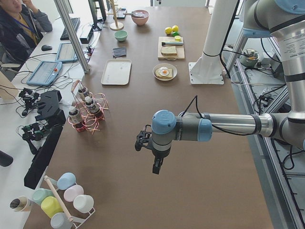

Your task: Make sandwich and place on tray

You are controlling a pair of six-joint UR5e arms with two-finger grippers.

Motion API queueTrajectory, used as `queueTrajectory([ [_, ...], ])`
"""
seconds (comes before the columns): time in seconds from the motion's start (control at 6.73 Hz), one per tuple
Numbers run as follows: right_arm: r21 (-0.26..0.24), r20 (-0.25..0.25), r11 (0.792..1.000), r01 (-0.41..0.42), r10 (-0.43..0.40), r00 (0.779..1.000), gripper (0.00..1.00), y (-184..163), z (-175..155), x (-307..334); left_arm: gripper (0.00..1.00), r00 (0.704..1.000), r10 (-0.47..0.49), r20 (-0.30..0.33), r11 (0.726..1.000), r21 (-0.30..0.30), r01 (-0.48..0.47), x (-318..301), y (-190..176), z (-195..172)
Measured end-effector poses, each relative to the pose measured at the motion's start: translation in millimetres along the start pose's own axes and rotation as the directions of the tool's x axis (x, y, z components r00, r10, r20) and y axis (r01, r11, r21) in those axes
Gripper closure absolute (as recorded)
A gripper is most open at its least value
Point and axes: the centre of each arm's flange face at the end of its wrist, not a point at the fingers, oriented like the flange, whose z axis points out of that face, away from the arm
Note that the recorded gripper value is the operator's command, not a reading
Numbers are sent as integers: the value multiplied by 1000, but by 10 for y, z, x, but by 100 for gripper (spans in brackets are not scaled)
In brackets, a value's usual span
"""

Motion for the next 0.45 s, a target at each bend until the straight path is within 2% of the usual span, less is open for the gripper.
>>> queueTrajectory([
  [0.15, 9, 27, 1000, 15, -15, 1000, 0, -57, -45, -217, 2, 1000, 0, 0, 1000, -1, 0, -1, 0, 7],
  [0.45, 0, 71, 999, -36, 36, 997, 0, -172, -33, -682, 2, 1000, 2, -3, 1000, -7, -2, 20, -7, 31],
])
